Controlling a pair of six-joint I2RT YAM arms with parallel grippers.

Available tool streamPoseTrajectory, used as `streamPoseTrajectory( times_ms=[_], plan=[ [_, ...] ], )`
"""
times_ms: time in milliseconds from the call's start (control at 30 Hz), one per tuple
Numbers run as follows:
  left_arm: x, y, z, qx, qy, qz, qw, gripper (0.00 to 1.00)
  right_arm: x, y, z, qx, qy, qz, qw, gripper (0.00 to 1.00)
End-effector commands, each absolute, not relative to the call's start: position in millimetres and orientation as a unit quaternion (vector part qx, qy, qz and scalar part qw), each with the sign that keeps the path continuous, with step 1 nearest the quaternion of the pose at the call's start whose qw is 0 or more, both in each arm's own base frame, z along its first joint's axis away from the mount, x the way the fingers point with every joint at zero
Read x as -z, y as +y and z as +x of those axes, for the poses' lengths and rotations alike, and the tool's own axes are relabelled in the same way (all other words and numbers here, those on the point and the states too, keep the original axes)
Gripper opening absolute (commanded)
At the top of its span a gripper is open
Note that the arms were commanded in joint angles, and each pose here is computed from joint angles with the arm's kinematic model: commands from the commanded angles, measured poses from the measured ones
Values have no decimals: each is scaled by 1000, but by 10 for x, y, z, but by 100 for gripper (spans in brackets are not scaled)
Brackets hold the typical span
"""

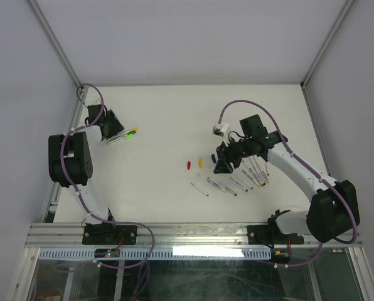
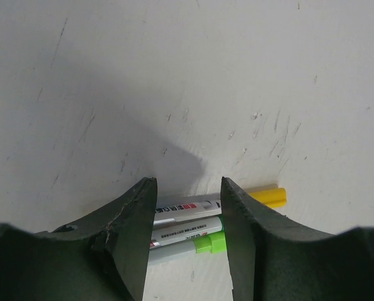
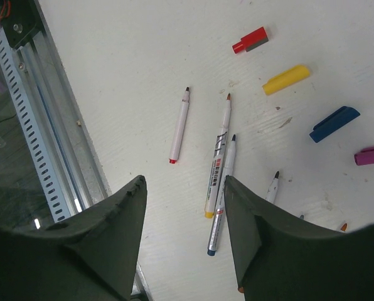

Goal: Open the pen caps
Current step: Adjust the pen at the center of the board, then pick up the pen from the center of the board.

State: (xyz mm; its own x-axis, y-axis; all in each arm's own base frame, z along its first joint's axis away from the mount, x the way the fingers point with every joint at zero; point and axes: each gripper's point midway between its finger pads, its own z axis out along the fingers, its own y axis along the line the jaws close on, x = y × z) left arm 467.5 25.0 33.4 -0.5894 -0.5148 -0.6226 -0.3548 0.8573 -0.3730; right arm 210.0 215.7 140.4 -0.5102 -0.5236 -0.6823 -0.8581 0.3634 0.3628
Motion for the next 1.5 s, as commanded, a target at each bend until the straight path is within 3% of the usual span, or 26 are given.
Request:
streamPoseTrajectory(
  times_ms=[0, 800, 1467],
  plan=[
    [-406, 226, 4604, 116, 884, -244, 381, 47, -1546, 2199, 2173, -363, 777, -446, 257, 55],
    [-419, -202, 3932, 150, 891, -227, 364, 48, -1536, 2203, 2168, -364, 777, -446, 255, 55],
    [-437, -173, 3921, 116, 895, -224, 368, 25, -1509, 2196, 2177, -362, 780, -444, 252, 56]
  ],
)
